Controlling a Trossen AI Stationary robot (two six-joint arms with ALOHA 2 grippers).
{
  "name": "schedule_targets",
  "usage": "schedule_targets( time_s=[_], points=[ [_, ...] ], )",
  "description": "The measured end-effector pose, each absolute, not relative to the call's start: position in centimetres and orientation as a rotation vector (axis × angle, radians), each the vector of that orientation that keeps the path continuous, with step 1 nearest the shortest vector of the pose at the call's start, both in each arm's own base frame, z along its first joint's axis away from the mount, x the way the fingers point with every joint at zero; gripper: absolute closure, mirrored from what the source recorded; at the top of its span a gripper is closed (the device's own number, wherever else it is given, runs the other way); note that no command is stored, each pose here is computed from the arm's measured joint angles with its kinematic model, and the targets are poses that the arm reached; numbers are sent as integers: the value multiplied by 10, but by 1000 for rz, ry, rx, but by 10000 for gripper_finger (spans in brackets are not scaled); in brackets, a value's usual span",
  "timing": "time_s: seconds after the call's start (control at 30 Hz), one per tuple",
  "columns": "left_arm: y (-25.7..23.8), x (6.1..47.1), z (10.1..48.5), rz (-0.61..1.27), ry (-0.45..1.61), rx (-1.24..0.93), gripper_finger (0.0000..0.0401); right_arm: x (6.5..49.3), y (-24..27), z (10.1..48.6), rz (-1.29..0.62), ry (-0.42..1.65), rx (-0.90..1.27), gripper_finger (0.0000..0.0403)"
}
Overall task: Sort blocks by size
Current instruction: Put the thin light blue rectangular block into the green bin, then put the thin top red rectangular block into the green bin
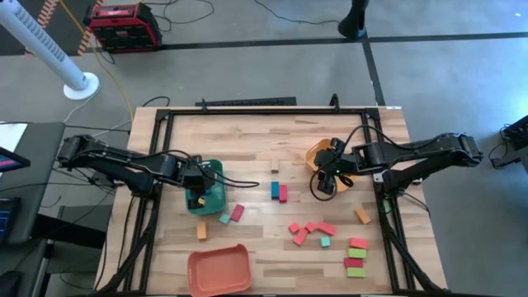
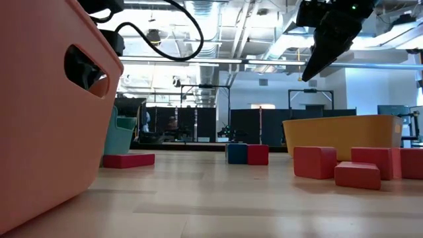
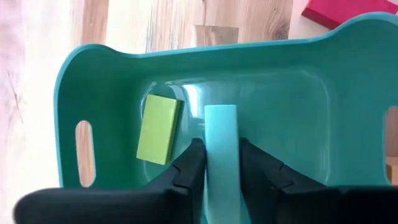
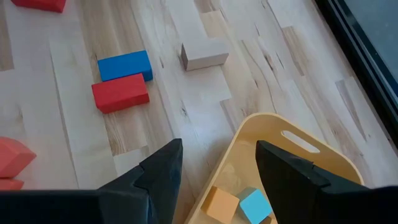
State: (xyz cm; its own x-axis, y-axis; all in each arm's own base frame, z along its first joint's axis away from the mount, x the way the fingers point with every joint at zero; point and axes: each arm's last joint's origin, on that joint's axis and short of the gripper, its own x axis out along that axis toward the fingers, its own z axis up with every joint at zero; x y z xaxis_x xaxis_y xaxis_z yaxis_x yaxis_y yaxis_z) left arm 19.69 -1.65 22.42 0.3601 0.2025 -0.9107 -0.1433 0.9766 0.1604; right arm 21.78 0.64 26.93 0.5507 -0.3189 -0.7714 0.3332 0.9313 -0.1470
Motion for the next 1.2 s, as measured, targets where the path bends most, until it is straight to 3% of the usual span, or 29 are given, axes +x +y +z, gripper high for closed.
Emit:
schedule_targets(
  time_s=[0.4,0.87,1.2],
  points=[
    [-15,198,225,279,1159,84,258,218,11,269,-368,909,9,168],
    [-16,216,248,253,966,145,252,218,11,269,-367,909,10,168],
    [-26,244,253,16,810,22,252,218,11,269,-366,908,8,168]
  ],
)
